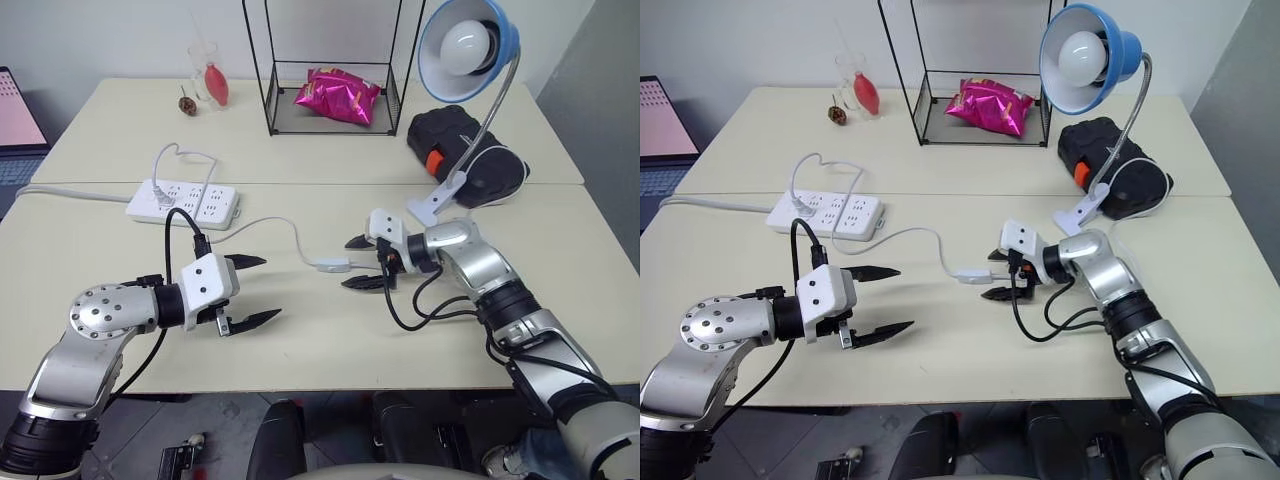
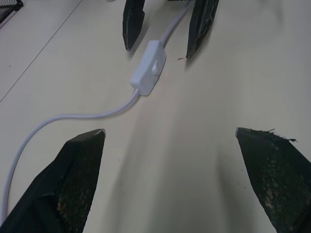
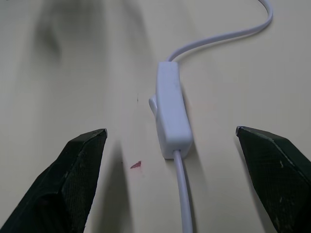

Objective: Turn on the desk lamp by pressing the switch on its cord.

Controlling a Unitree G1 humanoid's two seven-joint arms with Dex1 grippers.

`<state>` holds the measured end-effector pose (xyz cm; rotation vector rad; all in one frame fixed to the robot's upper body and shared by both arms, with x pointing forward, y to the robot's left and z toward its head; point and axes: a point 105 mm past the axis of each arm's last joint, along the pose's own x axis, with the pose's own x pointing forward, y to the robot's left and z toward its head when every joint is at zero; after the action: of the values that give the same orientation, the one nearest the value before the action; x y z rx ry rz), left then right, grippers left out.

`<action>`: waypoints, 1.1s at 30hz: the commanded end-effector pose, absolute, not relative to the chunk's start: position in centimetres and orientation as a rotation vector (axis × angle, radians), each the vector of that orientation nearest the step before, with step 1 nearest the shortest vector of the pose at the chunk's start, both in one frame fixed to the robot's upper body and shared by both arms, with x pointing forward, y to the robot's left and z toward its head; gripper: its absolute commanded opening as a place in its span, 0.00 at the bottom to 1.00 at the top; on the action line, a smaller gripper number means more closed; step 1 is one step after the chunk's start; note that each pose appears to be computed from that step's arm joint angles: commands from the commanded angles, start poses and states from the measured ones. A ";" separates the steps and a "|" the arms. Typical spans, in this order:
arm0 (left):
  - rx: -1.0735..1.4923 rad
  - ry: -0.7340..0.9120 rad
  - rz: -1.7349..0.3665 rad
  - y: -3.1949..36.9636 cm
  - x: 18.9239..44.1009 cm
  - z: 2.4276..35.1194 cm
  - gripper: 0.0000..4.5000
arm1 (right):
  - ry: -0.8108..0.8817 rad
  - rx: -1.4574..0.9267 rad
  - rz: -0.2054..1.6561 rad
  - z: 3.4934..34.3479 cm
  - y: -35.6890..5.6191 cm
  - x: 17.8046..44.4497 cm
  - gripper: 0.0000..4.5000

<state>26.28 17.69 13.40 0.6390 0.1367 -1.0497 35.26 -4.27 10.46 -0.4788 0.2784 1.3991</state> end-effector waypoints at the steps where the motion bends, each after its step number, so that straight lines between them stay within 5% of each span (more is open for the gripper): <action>1: 0.663 0.109 -1.054 17.3 26.4 14.0 1.00 | 0.226 -0.466 1.391 11.8 -3.6 35.8 0.89; 16: 0.658 0.103 -1.038 17.2 26.6 13.9 1.00 | 0.181 -0.607 1.417 11.4 -3.9 35.6 0.09; 33: 0.504 0.061 -1.157 13.5 27.3 17.4 1.00 | 0.060 -0.564 1.578 16.8 -3.1 30.0 0.08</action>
<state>27.54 14.20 16.89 0.5045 0.0771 -1.1245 30.60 -3.20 15.29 -0.5760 0.1122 1.5671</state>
